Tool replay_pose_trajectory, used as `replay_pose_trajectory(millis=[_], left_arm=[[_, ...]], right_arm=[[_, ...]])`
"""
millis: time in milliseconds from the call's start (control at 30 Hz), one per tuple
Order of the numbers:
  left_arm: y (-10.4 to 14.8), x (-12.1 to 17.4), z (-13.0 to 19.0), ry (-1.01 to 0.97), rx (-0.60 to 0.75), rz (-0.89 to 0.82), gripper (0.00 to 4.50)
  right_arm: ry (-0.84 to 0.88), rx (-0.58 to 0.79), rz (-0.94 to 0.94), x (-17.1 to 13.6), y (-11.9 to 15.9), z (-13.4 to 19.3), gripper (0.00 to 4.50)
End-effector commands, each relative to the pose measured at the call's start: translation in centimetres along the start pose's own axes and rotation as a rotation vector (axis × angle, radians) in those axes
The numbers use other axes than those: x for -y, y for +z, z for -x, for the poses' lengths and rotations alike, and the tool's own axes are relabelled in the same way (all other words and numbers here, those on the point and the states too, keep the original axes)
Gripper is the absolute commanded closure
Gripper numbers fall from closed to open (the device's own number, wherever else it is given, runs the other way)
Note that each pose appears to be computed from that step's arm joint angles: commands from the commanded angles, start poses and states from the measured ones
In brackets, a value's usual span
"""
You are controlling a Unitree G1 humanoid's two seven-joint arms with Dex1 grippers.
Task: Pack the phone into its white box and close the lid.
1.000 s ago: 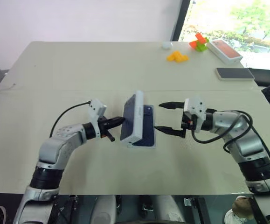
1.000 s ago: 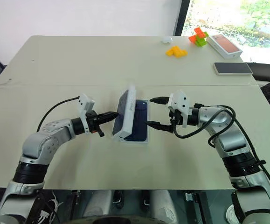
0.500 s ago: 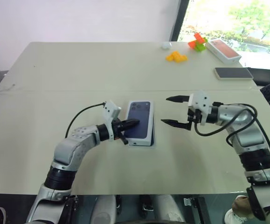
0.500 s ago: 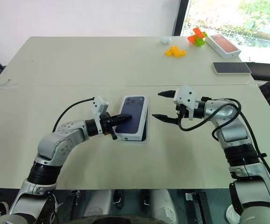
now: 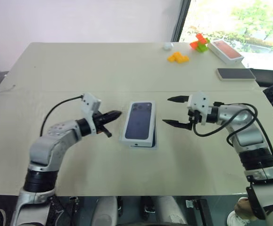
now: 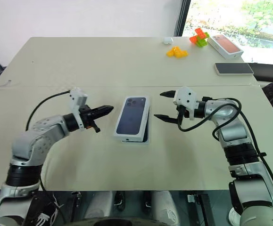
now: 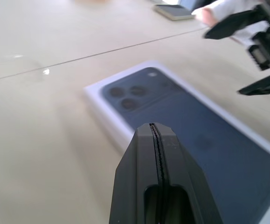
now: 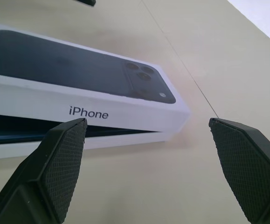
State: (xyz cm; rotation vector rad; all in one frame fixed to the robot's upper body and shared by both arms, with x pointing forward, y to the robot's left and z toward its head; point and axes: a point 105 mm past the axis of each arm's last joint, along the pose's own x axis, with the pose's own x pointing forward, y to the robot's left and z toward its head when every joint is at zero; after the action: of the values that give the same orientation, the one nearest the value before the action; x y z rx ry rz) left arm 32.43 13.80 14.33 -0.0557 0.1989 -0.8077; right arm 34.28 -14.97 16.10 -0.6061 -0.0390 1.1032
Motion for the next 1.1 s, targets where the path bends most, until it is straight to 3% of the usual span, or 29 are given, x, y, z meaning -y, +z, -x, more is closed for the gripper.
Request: replay_pose_trajectory(millis=[33, 100, 300, 533, 1100], left_arm=[[-1.0, -1.5, 0.7, 0.074, -0.036, -0.027, 4.50], [-1.5, -1.6, 0.6, 0.085, -0.045, -0.012, 4.50], [-2.9, -1.7, -0.4, 0.102, -0.081, 0.032, 4.50], [-5.8, -0.3, -2.1, 0.046, -0.199, 0.036, 4.50], [-5.4, 2.9, -4.6, -0.074, -0.190, 0.024, 4.50]], right_arm=[[-0.016, 0.032, -0.037, 0.4, 0.7, 0.0, 0.63], [-0.015, 0.035, -0.034, 0.2, 0.8, -0.1, 1.39], [-0.035, 0.002, -0.012, -0.3, 0.3, -0.7, 4.47], [-0.036, -0.063, 0.040, -1.1, -1.0, -1.3, 4.47], [-0.031, -0.057, 0.100, -1.4, -0.2, -2.6, 4.47]])
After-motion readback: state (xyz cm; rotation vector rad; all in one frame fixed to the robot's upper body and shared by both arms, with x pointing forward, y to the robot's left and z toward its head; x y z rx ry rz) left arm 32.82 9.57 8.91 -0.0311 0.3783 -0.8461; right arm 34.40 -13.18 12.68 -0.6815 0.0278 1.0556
